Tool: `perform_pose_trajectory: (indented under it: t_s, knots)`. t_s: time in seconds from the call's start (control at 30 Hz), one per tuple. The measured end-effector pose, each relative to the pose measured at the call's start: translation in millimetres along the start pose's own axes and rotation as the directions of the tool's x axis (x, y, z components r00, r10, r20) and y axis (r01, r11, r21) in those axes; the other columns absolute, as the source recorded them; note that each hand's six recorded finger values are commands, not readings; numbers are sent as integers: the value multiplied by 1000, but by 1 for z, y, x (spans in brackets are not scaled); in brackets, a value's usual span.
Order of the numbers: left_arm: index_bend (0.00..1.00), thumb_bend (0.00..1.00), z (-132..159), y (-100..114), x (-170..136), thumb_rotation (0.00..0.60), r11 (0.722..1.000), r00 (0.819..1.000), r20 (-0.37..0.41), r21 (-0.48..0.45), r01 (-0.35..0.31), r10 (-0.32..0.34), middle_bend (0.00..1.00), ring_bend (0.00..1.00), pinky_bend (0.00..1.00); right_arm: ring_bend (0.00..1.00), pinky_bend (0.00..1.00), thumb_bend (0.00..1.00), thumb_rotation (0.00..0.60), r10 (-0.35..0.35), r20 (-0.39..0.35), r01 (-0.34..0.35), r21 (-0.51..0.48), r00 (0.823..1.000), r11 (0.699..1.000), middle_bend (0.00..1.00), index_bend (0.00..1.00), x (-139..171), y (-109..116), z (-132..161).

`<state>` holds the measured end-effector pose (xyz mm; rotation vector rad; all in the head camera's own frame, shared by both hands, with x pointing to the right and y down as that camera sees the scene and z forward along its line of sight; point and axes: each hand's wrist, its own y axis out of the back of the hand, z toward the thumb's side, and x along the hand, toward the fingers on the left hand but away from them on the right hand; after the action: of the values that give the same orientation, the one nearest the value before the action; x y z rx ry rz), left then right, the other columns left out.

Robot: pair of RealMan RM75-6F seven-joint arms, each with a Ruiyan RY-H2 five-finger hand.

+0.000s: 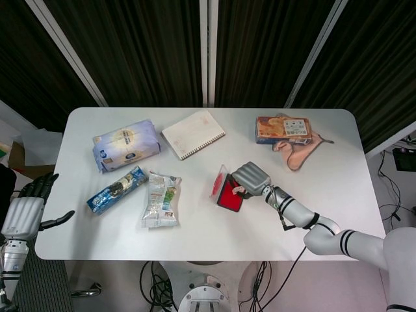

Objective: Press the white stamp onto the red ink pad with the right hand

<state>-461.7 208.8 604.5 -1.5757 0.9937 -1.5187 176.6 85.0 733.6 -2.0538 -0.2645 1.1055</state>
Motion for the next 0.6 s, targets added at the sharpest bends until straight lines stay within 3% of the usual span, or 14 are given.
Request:
perform_pose_trajectory:
  t_s: [0.6]
  knots:
    - [0, 21, -3, 0, -1, 22, 1000, 1000, -7, 3, 2, -2, 65, 77, 171, 790, 1000, 333, 600, 28, 36, -27, -12, 999, 1000, 658, 761, -8, -11, -5]
